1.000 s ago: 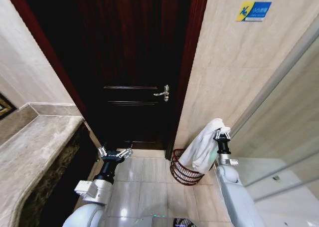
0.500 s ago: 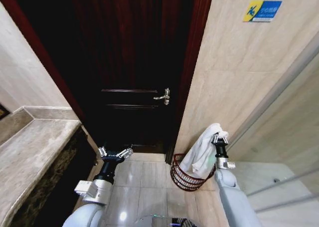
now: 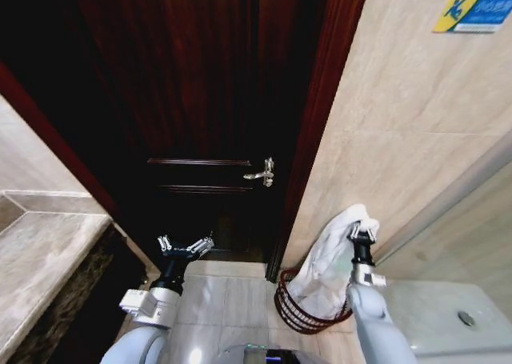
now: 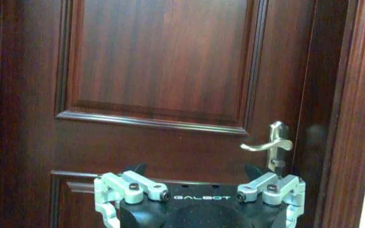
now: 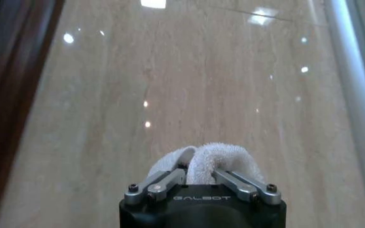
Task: Discard the used towel into the hamper.
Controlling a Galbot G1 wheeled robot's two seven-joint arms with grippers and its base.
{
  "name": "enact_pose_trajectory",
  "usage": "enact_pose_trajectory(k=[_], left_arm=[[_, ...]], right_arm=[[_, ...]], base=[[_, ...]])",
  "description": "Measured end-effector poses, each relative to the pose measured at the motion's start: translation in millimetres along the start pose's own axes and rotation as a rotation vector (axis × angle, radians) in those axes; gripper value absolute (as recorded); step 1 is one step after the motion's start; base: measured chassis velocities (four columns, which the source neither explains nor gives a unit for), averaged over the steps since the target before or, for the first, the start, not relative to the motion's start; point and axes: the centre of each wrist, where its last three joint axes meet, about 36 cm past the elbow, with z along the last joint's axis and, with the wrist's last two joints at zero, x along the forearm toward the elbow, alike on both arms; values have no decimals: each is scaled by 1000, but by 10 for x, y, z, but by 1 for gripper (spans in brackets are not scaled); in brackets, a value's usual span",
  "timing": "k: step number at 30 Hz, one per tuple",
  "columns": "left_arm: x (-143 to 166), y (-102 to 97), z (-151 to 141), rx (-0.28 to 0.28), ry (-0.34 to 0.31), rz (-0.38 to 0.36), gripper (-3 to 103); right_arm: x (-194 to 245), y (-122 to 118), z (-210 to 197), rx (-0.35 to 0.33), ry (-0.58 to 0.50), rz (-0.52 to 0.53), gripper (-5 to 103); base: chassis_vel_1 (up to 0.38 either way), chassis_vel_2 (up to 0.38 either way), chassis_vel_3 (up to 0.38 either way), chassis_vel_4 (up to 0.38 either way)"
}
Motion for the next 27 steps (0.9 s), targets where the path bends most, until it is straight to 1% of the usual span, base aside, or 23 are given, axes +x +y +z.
enact_pose_trajectory(k=[4,6,9,10,12,14,15,17,18,21,23,25,26,27], left_arm=[[0,0,0,0,0,0,100],[0,0,0,0,0,0,100],[0,0,0,0,0,0,100],[0,0,0,0,0,0,100],[0,1,0,0,0,0,100],[0,0,0,0,0,0,100],[0,0,0,0,0,0,100],[0,0,0,0,0,0,100],[0,0,0,0,0,0,100],[0,0,0,0,0,0,100],[0,0,0,0,0,0,100],[0,0,0,0,0,0,100],[0,0,0,0,0,0,100],[0,0,0,0,0,0,100]], right_arm=[[186,39,-121,-11,30,6,4],[204,37,-121,-13,35,6,4],[281,24,-39,-45,111,12,4],[281,24,-39,-45,111,12,4],[310,3,41,-54,152,11,4],[365,-50,238,-55,207,-1,4],[365,-50,238,-55,207,-1,4],[462,-151,513,-40,279,-18,4],[462,-151,513,-40,279,-18,4],[488,-276,788,-17,331,-30,4],[481,-290,830,-16,340,-31,4],[383,-323,953,-17,359,-31,4],[253,-358,965,-9,348,-34,4],[253,-358,965,-9,348,-34,4]], base=[[36,-33,-37,24],[48,-62,-86,53],[16,-21,-16,17],[0,0,0,0],[0,0,0,0],[0,0,0,0],[0,0,0,0],[0,0,0,0],[0,0,0,0],[0,0,0,0],[0,0,0,0],[0,0,0,0],[0,0,0,0],[0,0,0,0]])
